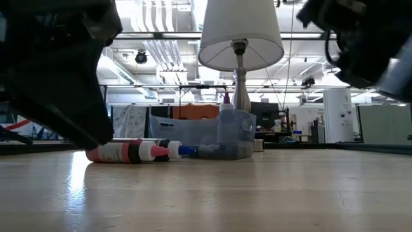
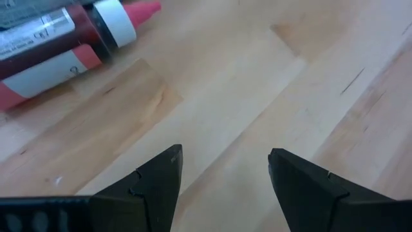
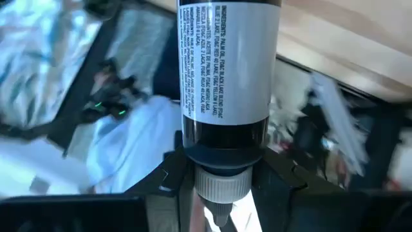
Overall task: Pick & Place food coloring
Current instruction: Put the large black food coloring into the black bin
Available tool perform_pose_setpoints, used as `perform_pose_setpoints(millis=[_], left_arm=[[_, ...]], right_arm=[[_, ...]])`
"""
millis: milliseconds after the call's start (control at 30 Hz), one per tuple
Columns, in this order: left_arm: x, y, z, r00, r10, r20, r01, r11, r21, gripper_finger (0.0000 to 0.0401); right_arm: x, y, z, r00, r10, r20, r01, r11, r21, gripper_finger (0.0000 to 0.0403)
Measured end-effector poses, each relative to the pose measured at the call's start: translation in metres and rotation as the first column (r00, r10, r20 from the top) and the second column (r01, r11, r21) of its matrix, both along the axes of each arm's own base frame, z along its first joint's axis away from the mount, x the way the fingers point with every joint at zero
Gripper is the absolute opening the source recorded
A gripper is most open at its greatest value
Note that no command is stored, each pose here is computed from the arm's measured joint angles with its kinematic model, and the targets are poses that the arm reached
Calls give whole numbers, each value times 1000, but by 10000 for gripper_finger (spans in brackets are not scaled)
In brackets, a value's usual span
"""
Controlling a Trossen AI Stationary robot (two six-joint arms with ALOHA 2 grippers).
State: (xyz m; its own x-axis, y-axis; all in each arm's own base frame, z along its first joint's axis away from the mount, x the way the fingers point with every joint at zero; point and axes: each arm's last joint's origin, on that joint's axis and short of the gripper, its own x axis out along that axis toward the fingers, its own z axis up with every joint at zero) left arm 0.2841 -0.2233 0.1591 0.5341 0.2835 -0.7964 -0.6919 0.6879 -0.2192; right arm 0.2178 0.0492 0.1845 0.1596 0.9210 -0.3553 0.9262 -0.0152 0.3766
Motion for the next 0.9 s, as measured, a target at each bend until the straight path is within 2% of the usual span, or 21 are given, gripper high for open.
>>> perform_pose_setpoints(millis=[167, 333, 667, 900], left_arm=[[0, 1, 1, 1000, 12, 23, -13, 1000, 23, 210], [0, 1, 1, 999, 16, 34, -17, 999, 45, 210], [0, 3, 1, 1000, -15, 14, 14, 995, 95, 210], [-2, 5, 0, 1000, -20, -8, 21, 993, 115, 210]], right_arm=[[-20, 9, -19, 978, 99, -183, -100, 995, 7, 109], [-34, 25, -30, 939, 188, -286, -187, 982, 31, 130], [-54, 35, -41, 884, 257, -389, -262, 964, 41, 118], [-60, 34, -47, 876, 254, -409, -261, 964, 40, 139]])
